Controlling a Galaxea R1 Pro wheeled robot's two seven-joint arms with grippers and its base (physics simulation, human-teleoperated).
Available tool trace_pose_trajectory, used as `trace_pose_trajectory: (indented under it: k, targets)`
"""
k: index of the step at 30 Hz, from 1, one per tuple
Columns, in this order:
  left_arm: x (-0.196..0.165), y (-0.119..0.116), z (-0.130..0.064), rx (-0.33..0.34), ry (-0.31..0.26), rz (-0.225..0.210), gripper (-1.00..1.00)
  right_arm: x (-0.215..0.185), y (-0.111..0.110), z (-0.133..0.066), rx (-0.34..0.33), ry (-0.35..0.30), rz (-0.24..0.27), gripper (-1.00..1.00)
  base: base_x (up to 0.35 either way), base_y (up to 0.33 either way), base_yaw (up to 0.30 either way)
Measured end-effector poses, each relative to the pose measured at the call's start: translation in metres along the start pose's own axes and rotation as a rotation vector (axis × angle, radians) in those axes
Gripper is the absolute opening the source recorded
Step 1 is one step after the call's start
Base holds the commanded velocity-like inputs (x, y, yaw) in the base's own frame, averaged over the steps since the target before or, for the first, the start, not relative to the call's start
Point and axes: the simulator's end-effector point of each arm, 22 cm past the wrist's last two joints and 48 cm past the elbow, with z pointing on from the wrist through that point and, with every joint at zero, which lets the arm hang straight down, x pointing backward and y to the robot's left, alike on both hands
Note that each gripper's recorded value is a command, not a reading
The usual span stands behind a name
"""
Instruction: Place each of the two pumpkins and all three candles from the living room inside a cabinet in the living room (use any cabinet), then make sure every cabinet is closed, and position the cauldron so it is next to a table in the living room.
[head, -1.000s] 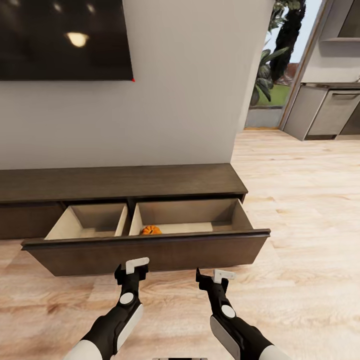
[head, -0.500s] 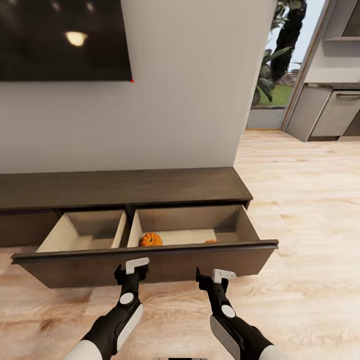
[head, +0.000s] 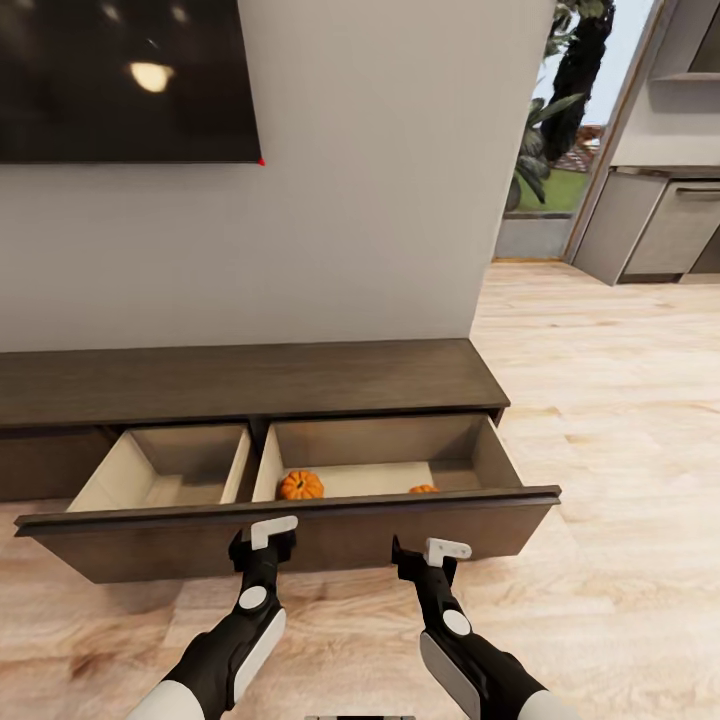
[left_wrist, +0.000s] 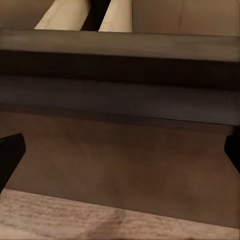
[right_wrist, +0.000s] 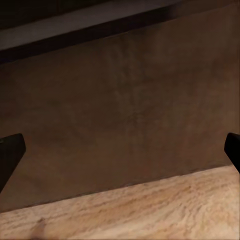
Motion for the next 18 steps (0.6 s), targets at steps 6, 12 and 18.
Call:
trace_pose_trajectory:
  k: [6, 12, 18]
  targets:
    - [0.0000, -0.0001, 0.0000, 0.000, 0.000, 0.000, 1.00, 0.0000, 0.0000, 0.0000, 0.000, 0.000, 0.000, 1.00, 0.003, 0.000, 0.000]
    - [-0.0001, -0.0002, 0.0000, 0.001, 0.000, 0.001, 1.00, -0.0003, 0.0001, 0.0002, 0.000, 0.000, 0.000, 1.00, 0.000, 0.000, 0.000]
    - [-0.0002, -0.0002, 0.0000, 0.001, -0.001, 0.000, 1.00, -0.0002, 0.0001, 0.0001, 0.000, 0.000, -0.001, 1.00, 0.000, 0.000, 0.000]
